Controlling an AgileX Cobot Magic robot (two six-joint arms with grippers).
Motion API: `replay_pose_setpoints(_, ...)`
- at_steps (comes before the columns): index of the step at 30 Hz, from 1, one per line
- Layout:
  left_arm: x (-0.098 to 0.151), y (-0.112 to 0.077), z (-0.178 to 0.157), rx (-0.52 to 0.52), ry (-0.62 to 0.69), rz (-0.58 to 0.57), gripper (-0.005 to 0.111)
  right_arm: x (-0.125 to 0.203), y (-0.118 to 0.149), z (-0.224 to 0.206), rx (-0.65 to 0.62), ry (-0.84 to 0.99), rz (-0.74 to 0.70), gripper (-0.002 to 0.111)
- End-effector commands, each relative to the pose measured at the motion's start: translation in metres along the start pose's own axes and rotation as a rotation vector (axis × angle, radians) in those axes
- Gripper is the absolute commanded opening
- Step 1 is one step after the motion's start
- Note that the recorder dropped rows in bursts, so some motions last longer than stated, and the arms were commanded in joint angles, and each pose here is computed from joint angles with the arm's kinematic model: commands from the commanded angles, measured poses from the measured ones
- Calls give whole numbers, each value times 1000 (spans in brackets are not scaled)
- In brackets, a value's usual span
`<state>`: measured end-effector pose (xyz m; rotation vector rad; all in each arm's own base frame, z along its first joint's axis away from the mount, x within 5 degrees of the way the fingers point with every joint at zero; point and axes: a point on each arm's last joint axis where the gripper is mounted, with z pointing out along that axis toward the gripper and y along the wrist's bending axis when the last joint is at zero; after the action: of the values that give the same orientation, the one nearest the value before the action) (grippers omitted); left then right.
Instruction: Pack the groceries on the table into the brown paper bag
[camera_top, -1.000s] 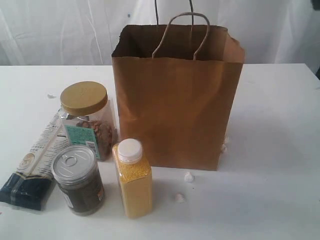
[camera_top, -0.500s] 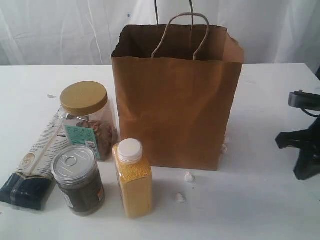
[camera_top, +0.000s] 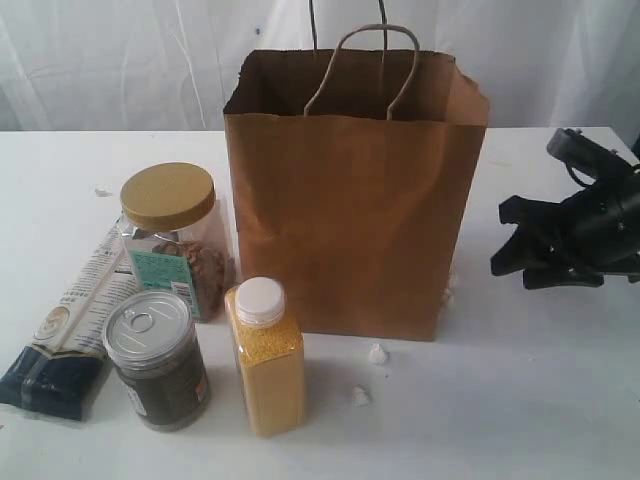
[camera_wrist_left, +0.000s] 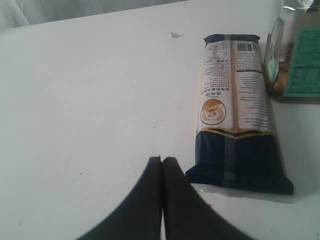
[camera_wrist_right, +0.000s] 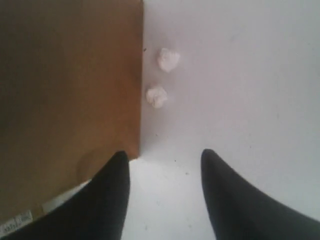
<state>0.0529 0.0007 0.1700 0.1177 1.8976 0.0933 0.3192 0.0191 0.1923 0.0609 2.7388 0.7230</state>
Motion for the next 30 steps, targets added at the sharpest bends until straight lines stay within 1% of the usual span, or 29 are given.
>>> replay_pose_setpoints(1, 0, 0, 0, -1, -6, -6, 0, -20, -7, 21, -58, -1, 53, 52)
replay_pose_setpoints(3, 0, 0, 0, -1, -6, -6, 0, -30, -6, 29, -119, -9, 39, 52)
replay_pose_setpoints(5, 0, 0, 0, -1, -6, -6, 0, -41, -6, 33, -148, -31, 2, 52)
replay_pose_setpoints(7, 0, 0, 0, -1, -6, -6, 0, -48, -8, 37, -143, -53, -87, 52)
replay_pose_setpoints(11, 0, 0, 0, -1, -6, -6, 0, -50, -12, 37, -113, -66, -443, 52)
replay_pose_setpoints(14, 0, 0, 0, -1, -6, -6, 0, -51, -12, 37, -104, -90, -628, 52)
replay_pose_setpoints(16, 0, 0, 0, -1, -6, -6, 0, -49, -8, 39, -116, -87, -766, 52)
replay_pose_setpoints(19, 0, 0, 0, -1, -6, -6, 0, -46, -3, 40, -152, -83, -1032, 52)
replay_pose_setpoints(22, 0, 0, 0, -1, -6, -6, 0, -43, 0, 41, -174, -90, -1258, 52)
replay_pose_setpoints(23, 0, 0, 0, -1, -6, -6, 0, -44, 1, 42, -169, -95, -1305, 52)
replay_pose_setpoints(25, 0, 0, 0, -1, -6, -6, 0, -45, -2, 44, -151, -101, -1345, 52)
replay_pose_setpoints(28, 0, 0, 0, -1, -6, -6, 0, -45, -9, 53, -128, -87, -1335, 52)
replay_pose_setpoints(30, 0, 0, 0, -1, -6, -6, 0, -44, -12, 59, -138, -72, -1324, 52)
